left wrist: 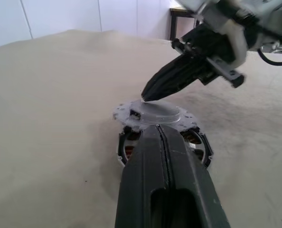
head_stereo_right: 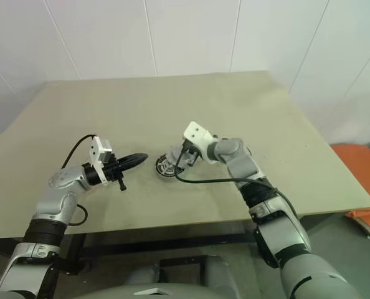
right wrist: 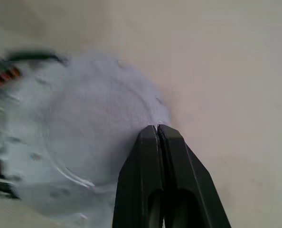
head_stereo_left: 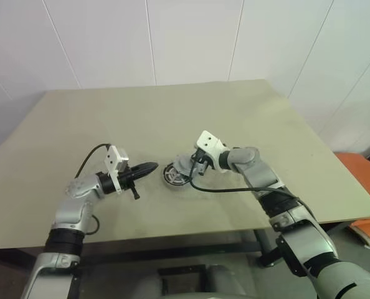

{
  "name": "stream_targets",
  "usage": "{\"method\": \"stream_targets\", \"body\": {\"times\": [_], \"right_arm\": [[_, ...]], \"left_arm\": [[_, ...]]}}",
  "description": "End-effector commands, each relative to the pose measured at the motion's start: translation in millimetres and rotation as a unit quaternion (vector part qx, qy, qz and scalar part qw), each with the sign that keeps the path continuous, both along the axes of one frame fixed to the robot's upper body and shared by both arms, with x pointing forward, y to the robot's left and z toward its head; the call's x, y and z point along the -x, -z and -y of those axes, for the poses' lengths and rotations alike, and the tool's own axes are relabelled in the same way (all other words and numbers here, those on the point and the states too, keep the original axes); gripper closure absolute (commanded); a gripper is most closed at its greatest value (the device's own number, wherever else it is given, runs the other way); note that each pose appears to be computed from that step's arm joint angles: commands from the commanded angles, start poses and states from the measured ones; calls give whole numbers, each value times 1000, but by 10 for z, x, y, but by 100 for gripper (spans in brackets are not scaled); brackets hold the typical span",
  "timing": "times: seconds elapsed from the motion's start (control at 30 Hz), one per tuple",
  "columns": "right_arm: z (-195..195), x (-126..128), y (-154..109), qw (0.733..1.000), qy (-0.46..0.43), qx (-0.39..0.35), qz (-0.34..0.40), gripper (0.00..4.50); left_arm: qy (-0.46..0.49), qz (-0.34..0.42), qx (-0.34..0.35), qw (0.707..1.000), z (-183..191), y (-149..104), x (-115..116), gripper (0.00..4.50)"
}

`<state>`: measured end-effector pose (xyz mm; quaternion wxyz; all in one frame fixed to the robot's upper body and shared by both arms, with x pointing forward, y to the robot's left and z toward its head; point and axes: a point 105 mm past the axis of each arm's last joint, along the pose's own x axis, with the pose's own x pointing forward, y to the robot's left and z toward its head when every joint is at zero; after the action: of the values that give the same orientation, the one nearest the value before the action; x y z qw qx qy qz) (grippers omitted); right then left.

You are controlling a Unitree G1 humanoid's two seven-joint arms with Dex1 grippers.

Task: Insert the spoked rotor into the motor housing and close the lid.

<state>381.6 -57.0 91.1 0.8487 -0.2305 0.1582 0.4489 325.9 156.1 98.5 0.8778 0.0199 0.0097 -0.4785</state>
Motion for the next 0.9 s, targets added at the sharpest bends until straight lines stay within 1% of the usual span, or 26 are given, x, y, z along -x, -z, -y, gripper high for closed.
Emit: {"method": "stream_targets", "body": {"times": [0.03,0.2,0.33,0.47,0.6,0.7,0.83,0.9], "right_arm": [[-87,71,-173,999,-23,-32,0,444],[-127,146,-125,999,-39,-27,-11,444],[-47,-93,-208,998,41,-40,26,444],[-30,-129,-187,997,56,-40,24,444],[112,-206,-95,995,74,21,61,444],[177,-234,-30,991,68,69,95,444],[183,-200,51,986,38,112,118,444],[174,-179,76,986,28,116,117,444]], "left_arm": [[-17,32,-1,999,-146,-179,-59,450],[-18,32,-2,999,-159,-174,-53,450],[-16,30,0,999,-125,-159,-47,450],[-14,29,1,999,-109,-154,-49,450],[-11,30,2,999,-95,-160,-57,450],[-9,30,3,999,-79,-165,-63,450],[-7,31,6,999,-52,-166,-71,450],[-6,31,7,999,-38,-166,-76,450]]}}
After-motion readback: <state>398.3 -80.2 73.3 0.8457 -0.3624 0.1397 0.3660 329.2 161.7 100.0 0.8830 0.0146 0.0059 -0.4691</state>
